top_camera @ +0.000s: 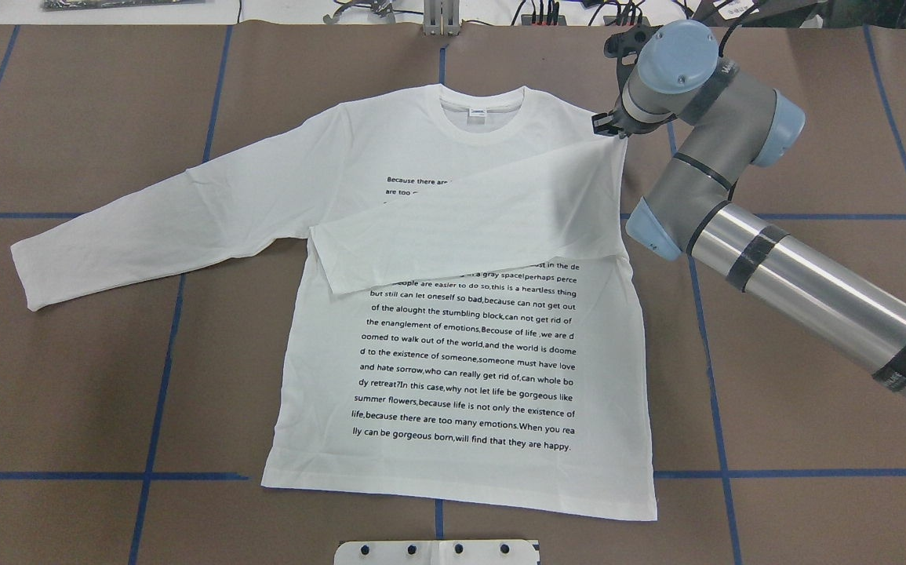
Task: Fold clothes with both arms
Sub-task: 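Release the cloth and withdraw the right gripper away from the shirt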
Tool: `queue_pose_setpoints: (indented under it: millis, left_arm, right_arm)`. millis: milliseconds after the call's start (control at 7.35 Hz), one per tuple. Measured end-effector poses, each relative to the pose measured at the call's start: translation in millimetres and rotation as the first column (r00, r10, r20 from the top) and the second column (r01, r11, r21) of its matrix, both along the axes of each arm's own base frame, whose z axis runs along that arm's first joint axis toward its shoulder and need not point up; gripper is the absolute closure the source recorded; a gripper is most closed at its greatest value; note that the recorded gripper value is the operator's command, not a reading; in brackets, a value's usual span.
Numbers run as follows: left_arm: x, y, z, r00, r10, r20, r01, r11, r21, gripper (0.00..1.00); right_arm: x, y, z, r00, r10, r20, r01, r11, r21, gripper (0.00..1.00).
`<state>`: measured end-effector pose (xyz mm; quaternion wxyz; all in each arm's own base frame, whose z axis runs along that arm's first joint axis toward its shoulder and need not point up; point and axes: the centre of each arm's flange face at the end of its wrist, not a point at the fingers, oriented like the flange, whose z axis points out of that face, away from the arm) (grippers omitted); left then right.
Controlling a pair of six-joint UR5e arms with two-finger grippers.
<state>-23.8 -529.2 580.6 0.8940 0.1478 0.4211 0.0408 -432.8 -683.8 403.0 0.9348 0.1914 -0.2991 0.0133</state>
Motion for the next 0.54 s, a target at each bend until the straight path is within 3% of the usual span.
queue_pose_setpoints:
  millis: [136,544]
  left_arm:
    - [0.1,-1.2,-1.4,1.0,0.0,0.0,0.0,1.0,0.002,0.0]
    - [0.3,-4.4,-10.4,1.0,-0.025,-0.01,0.025,1.0,-0.011,0.0]
  right_arm:
    - [5.1,-1.0,4.5,1.0,0.004,0.003,-0.004,1.0,0.002,0.01]
    - [21.4,-8.0,-0.5,0.999,0.011,0.03,-0.012,1.0,0.008,0.0]
